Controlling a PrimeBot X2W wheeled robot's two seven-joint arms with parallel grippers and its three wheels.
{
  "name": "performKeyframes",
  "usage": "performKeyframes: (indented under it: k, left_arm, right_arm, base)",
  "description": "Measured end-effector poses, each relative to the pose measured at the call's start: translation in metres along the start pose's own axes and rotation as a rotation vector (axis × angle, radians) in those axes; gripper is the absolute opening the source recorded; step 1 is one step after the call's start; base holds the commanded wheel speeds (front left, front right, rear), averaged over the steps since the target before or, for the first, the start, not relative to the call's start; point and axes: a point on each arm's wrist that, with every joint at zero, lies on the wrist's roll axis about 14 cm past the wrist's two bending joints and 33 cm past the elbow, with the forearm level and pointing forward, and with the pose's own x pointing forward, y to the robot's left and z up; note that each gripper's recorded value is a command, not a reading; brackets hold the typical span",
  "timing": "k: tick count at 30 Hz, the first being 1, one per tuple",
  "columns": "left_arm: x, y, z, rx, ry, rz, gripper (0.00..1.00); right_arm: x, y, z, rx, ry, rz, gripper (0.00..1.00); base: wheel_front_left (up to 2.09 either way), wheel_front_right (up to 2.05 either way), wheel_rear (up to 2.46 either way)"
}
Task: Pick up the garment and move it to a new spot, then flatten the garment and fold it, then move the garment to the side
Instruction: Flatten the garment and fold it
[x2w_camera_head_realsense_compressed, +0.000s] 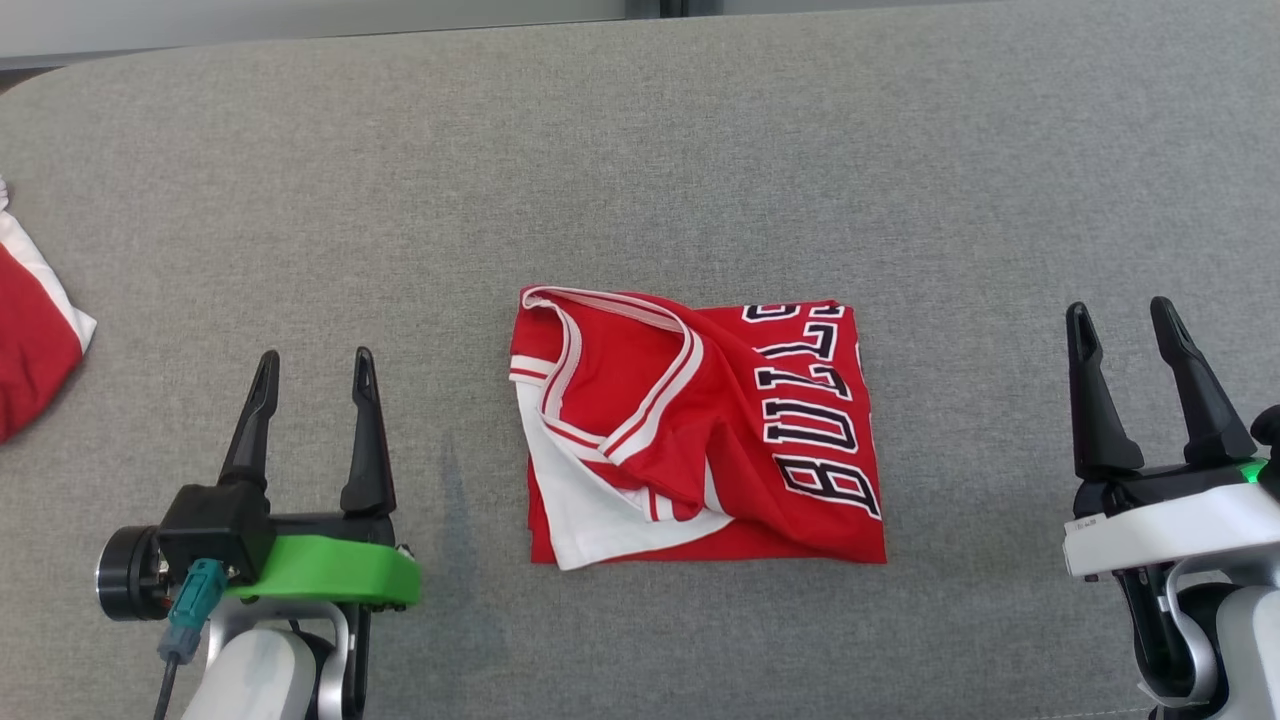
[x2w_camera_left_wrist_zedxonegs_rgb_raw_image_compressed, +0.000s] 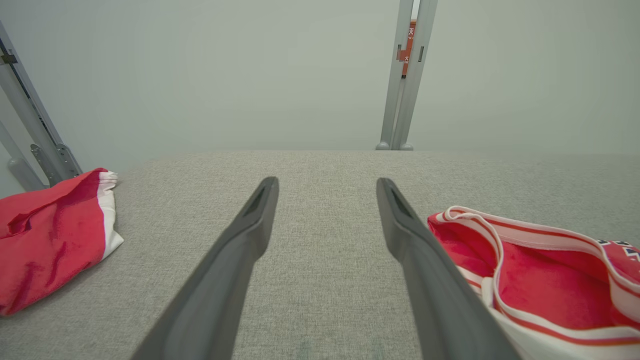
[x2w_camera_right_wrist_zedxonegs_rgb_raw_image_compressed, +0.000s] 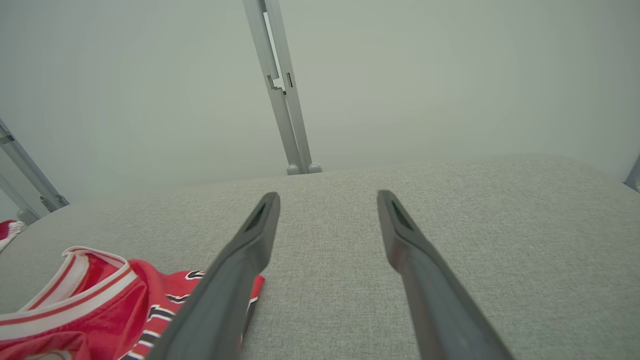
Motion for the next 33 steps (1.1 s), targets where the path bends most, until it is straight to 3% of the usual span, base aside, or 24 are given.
performKeyframes:
  k: [9, 10, 11, 12, 17, 27, 33]
  left_arm:
    - [-0.003, -0.001, 0.003, 0.004, -0.003, -0.002, 1.00]
    - [-0.003, -0.001, 0.004, 0.004, -0.003, -0.002, 1.00]
    - [-0.003, -0.001, 0.004, 0.004, -0.004, -0.002, 1.00]
    - [-0.003, -0.001, 0.004, 0.004, -0.004, -0.002, 1.00]
    - [-0.002, -0.001, 0.002, -0.002, 0.000, 0.000, 1.00]
    - [0.003, 0.011, 0.002, -0.003, -0.004, 0.032, 1.00]
    - [0.000, 0.017, -0.003, -0.031, 0.009, 0.061, 1.00]
  right_arm:
    - [-0.004, 0.000, 0.005, -0.003, 0.002, -0.003, 1.00]
    - [-0.004, -0.001, 0.006, -0.003, 0.000, -0.006, 0.80]
    - [-0.004, -0.002, 0.005, -0.002, 0.002, -0.009, 0.06]
    - [-0.003, -0.001, 0.004, -0.001, 0.007, -0.009, 0.00]
    - [0.002, 0.033, -0.025, 0.027, 0.105, 0.098, 0.00]
    - [0.010, 0.155, -0.096, 0.180, 0.311, 0.423, 0.00]
    - [-0.016, 0.196, -0.137, 0.205, 0.489, 0.564, 0.00]
  base:
    - [0.00, 0.00, 0.00]
    - [0.00, 0.00, 0.00]
    - [0.00, 0.00, 0.00]
    - [0.00, 0.00, 0.00]
    - [0.00, 0.00, 0.00]
    - [0.00, 0.00, 0.00]
    - [0.00, 0.00, 0.00]
